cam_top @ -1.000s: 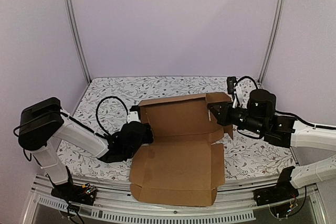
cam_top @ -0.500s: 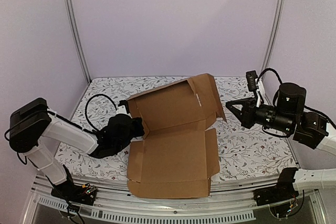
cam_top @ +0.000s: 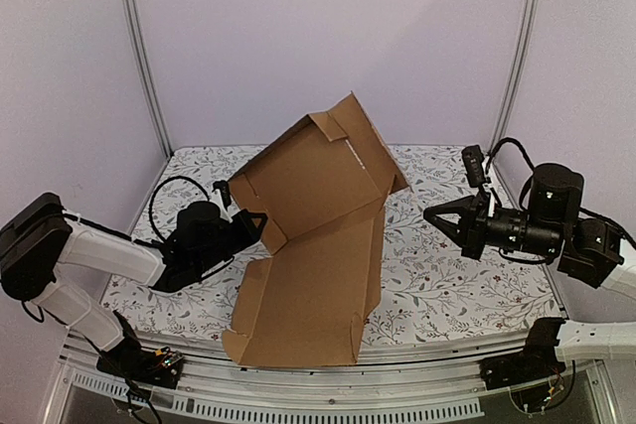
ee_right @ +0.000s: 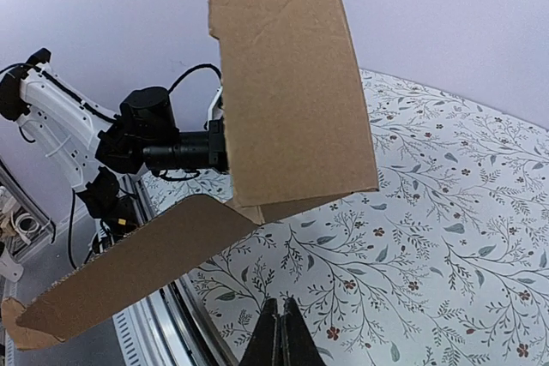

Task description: Fold the paper box

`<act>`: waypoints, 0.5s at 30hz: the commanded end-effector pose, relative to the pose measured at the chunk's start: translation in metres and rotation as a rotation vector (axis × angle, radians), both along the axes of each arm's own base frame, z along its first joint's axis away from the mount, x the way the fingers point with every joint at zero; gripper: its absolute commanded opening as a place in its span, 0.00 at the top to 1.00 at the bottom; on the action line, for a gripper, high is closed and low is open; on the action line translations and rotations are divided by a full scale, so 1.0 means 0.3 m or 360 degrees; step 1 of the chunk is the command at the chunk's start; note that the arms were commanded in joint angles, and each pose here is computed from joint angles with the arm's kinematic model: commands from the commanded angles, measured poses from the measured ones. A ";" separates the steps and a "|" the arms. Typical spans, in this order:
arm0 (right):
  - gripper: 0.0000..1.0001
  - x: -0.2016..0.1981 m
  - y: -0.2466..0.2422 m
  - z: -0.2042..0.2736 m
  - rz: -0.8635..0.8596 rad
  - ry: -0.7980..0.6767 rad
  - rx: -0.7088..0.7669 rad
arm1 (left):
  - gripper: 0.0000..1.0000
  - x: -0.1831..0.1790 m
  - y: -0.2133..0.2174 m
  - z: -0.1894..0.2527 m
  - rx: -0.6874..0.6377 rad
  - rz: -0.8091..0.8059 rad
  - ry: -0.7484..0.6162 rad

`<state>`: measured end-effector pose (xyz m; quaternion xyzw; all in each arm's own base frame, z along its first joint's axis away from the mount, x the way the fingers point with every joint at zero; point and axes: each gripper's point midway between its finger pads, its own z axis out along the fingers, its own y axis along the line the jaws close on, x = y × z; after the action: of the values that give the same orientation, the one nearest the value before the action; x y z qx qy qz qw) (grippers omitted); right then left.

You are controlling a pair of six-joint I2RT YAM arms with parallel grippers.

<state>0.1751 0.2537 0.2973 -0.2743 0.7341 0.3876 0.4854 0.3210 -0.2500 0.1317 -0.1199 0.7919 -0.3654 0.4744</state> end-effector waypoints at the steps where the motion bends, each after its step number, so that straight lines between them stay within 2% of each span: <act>1: 1.00 -0.017 0.074 0.032 0.0152 -0.0037 0.0164 | 1.00 -0.028 -0.065 0.051 -0.0199 -0.0175 0.0033; 9: 1.00 0.019 0.162 0.106 0.0208 -0.0097 0.0365 | 1.00 -0.034 -0.095 0.056 -0.0277 -0.0231 0.0058; 15: 1.00 0.016 0.227 0.121 0.0271 -0.0096 0.0402 | 1.00 -0.031 -0.101 0.054 -0.0271 -0.0239 0.0057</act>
<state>0.1860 0.3100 0.3117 -0.2801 0.6718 0.4772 0.4924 0.3068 -0.2758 0.1384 -0.1059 0.7849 -0.4454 0.4176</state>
